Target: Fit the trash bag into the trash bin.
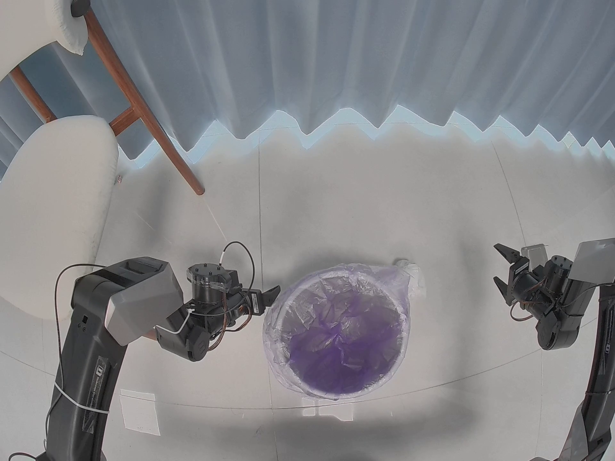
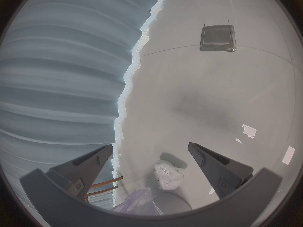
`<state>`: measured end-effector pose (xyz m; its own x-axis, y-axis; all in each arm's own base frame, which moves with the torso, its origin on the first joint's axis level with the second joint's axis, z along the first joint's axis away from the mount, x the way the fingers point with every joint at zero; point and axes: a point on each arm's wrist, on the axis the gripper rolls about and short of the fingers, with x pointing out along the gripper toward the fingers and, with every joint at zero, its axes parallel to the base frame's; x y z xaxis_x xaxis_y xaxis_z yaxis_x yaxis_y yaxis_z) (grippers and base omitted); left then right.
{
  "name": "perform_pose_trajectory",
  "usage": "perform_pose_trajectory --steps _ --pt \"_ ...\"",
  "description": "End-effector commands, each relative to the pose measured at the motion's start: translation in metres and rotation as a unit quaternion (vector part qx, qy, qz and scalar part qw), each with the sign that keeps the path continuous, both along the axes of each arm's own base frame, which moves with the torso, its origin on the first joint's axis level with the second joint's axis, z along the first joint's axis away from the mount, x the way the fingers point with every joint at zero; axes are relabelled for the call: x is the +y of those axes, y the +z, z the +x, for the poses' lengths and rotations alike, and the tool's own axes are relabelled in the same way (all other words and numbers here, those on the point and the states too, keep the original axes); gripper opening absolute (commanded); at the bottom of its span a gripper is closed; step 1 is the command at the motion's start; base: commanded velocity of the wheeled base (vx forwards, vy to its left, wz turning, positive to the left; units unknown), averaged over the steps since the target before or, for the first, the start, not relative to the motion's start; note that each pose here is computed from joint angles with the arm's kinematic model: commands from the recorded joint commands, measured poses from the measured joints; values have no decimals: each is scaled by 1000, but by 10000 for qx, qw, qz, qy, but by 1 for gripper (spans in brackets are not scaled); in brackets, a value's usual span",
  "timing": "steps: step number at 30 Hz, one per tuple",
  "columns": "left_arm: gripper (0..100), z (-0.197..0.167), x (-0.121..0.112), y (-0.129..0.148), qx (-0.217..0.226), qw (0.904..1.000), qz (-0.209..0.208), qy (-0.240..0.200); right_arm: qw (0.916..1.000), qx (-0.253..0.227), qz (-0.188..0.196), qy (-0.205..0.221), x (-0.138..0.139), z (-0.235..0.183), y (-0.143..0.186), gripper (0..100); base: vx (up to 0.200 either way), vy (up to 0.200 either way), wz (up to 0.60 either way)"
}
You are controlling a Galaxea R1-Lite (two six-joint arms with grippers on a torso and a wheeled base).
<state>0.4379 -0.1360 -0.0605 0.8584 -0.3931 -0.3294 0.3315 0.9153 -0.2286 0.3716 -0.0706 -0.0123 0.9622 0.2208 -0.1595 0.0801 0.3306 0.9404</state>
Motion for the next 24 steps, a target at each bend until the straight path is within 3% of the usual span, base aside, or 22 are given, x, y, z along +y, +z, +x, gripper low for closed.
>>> perform_pose_trajectory --steps 1,2,3,4,8,11,17,18,20,22,23,24 --pt "100 -7 0 3 39 10000 -23 -18 9999 -63 -82 18 0 1 -2 100 0 0 0" --pt "100 -8 0 5 24 10000 -28 -19 9999 -63 -82 18 0 1 -2 100 0 0 0" --pt "100 -18 -3 33 -266 9995 -144 -81 9999 -59 -95 21 0 0 -2 100 0 0 0" --pt "100 -18 -3 33 -266 9995 -144 -81 9999 -59 -95 21 0 0 -2 100 0 0 0" --pt "100 -74 -18 96 -776 9950 -364 -507 9999 -60 -103 22 0 0 -2 100 0 0 0" --pt "100 -108 -23 124 -989 9916 -464 -698 9999 -60 -103 22 0 0 -2 100 0 0 0" --pt "100 -176 -9 177 -1762 9784 -793 -729 9999 -53 -101 22 0 0 -2 100 0 0 0" --pt "100 -193 -3 195 -1986 9728 -915 -761 9999 -53 -101 22 0 0 -2 100 0 0 0" --pt "100 -198 0 207 -2145 9685 -1013 -755 9999 -60 -103 22 0 0 -1 100 0 0 0" --pt "100 -216 10 264 -2961 9360 -1758 -723 9996 -246 -148 -10 1 -2 16 100 0 0 0" --pt "100 -218 12 272 -3078 9306 -1842 -726 9993 -335 -160 -12 1 -4 24 100 0 0 0" --pt "100 -229 18 292 -3325 9179 -2039 -734 9982 -592 -128 -9 2 -9 49 100 0 0 0"
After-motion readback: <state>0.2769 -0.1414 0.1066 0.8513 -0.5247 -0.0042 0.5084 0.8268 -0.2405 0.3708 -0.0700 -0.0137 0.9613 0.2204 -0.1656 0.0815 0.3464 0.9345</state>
